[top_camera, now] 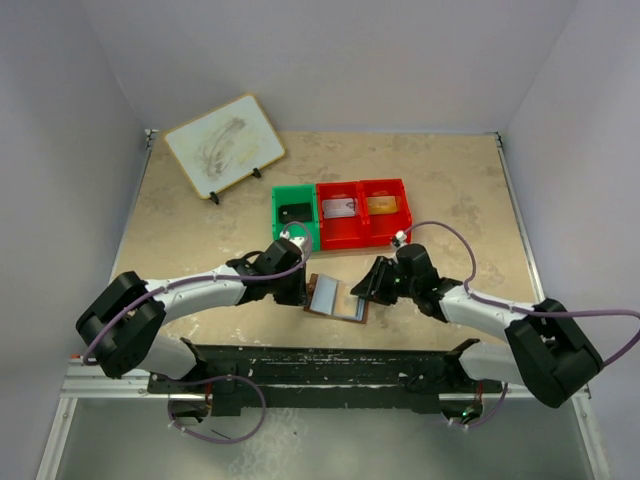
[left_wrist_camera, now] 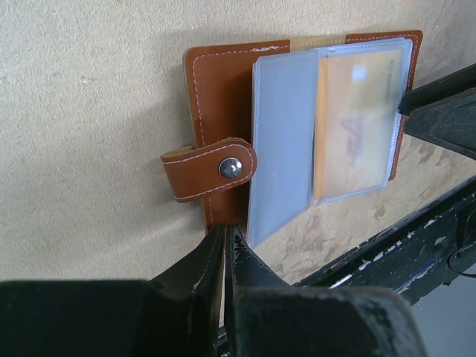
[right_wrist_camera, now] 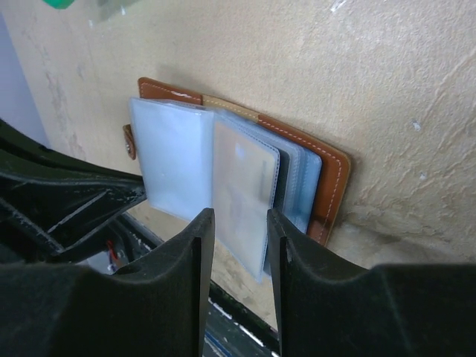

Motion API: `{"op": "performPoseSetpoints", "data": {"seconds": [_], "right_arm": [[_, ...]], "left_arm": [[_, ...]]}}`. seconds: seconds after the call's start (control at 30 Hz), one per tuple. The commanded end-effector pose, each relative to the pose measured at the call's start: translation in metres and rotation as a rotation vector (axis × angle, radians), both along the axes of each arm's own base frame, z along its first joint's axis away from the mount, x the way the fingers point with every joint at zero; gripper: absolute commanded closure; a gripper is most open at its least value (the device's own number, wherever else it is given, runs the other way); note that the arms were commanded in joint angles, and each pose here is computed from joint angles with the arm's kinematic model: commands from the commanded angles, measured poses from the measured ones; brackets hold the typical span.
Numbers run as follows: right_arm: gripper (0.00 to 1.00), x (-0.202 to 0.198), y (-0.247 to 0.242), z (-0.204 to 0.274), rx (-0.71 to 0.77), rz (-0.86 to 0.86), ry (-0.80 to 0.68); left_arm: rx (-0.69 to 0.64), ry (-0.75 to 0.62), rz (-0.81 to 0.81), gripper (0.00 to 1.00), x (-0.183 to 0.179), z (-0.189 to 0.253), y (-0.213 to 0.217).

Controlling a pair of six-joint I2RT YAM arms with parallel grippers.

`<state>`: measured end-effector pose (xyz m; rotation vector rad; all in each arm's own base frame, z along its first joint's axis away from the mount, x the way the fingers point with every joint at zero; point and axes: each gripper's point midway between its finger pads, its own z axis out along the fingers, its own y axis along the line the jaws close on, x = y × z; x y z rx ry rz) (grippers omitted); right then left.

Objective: Take the credit cards out of the card holder

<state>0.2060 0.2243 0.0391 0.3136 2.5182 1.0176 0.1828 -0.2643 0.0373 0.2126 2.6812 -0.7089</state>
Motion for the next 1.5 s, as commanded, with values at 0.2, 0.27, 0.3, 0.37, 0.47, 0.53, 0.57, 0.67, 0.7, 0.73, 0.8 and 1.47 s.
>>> {"op": "performPoseSetpoints", "data": {"seconds": [0.2, 0.27, 0.3, 0.37, 0.47, 0.53, 0.57, 0.67, 0.7, 0.73, 0.8, 1.47], "right_arm": [[0.62, 0.000, 0.016, 0.041, 0.200, -0.008, -0.087], [0.62, -0.001, 0.020, 0.043, 0.220, 0.010, -0.091], [0.62, 0.000, 0.022, 0.045, 0.231, 0.018, -0.094], [0.62, 0.001, 0.026, 0.047, 0.247, 0.026, -0.100], [0.62, 0.003, 0.031, 0.051, 0.257, 0.036, -0.108], [0.62, 0.005, 0.034, 0.053, 0.262, 0.043, -0.114], [0.62, 0.005, 0.034, 0.054, 0.263, 0.046, -0.117], [0.63, 0.005, 0.038, 0.058, 0.275, 0.065, -0.134], [0.63, 0.005, 0.039, 0.061, 0.281, 0.071, -0.144], [0.63, 0.004, 0.041, 0.063, 0.284, 0.076, -0.154], [0.62, 0.004, 0.043, 0.067, 0.293, 0.085, -0.169], [0.62, 0.013, 0.102, 0.072, 0.275, 0.214, -0.176]], "left_arm": [[-0.023, -0.041, -0.001, 1.00, 0.006, 0.009, -0.009], [-0.022, -0.043, 0.000, 1.00, 0.006, 0.009, -0.009], [-0.021, -0.043, 0.000, 1.00, 0.006, 0.008, -0.009], [-0.019, -0.040, 0.001, 1.00, 0.006, 0.007, -0.009], [-0.020, -0.039, -0.003, 1.00, 0.006, 0.008, -0.010], [-0.018, -0.041, -0.005, 1.00, 0.005, 0.008, -0.010], [-0.016, -0.041, -0.004, 1.00, 0.005, 0.007, -0.010], [-0.011, -0.040, -0.005, 1.00, 0.005, 0.006, -0.009], [-0.010, -0.039, -0.005, 1.00, 0.005, 0.006, -0.009], [-0.012, -0.041, -0.006, 1.00, 0.005, 0.007, -0.009], [-0.011, -0.043, -0.004, 1.00, 0.006, 0.007, -0.009], [0.013, -0.072, 0.014, 1.00, 0.008, 0.011, -0.003]]}}
